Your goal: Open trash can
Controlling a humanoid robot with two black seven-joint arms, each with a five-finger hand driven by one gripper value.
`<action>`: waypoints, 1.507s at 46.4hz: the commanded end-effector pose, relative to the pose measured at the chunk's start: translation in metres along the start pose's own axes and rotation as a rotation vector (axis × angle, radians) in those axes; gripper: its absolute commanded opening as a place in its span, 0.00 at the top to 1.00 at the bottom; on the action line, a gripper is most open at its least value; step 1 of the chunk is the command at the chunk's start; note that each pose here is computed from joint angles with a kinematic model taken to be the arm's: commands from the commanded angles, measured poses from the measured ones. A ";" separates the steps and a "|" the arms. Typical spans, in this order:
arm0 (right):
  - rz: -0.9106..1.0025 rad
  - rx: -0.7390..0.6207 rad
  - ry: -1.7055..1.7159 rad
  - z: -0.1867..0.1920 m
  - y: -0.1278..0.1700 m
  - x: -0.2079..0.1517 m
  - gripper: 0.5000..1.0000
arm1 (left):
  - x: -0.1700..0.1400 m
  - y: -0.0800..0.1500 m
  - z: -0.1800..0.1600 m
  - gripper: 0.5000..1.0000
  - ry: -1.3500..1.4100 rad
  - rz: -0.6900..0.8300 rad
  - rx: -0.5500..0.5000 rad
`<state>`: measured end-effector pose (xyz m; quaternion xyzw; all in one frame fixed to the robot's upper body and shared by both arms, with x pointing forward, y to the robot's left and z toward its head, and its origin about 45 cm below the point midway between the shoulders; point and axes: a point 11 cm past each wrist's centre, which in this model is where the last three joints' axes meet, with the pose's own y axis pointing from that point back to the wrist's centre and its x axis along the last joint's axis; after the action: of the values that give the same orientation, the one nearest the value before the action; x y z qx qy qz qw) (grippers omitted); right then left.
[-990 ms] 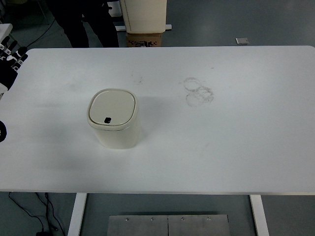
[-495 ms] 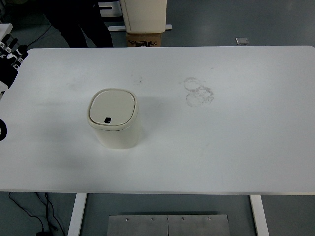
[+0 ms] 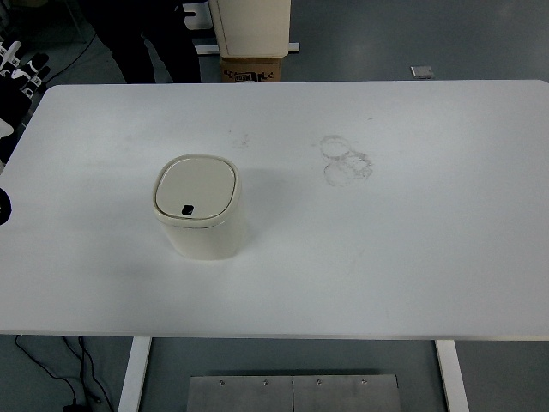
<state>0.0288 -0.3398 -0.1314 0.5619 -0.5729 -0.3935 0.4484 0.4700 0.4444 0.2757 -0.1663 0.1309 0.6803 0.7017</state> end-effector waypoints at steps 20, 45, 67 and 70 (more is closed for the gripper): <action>-0.001 0.000 0.000 0.000 0.000 0.000 0.02 | -0.106 -0.028 0.003 0.00 -0.290 -0.327 0.100; 0.001 0.000 0.000 0.000 0.000 0.000 0.02 | -0.208 -0.008 -0.032 0.00 -0.705 -0.727 0.395; -0.001 0.000 0.000 0.000 0.000 0.000 0.02 | -0.246 0.040 -0.035 0.00 -0.872 -1.024 0.709; -0.001 0.000 0.000 0.000 0.000 0.000 0.02 | -0.254 0.044 -0.029 0.00 -0.900 -1.050 0.717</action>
<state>0.0287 -0.3398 -0.1314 0.5620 -0.5727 -0.3938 0.4485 0.4217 0.2064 0.3439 0.3130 -0.0418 0.1906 0.9295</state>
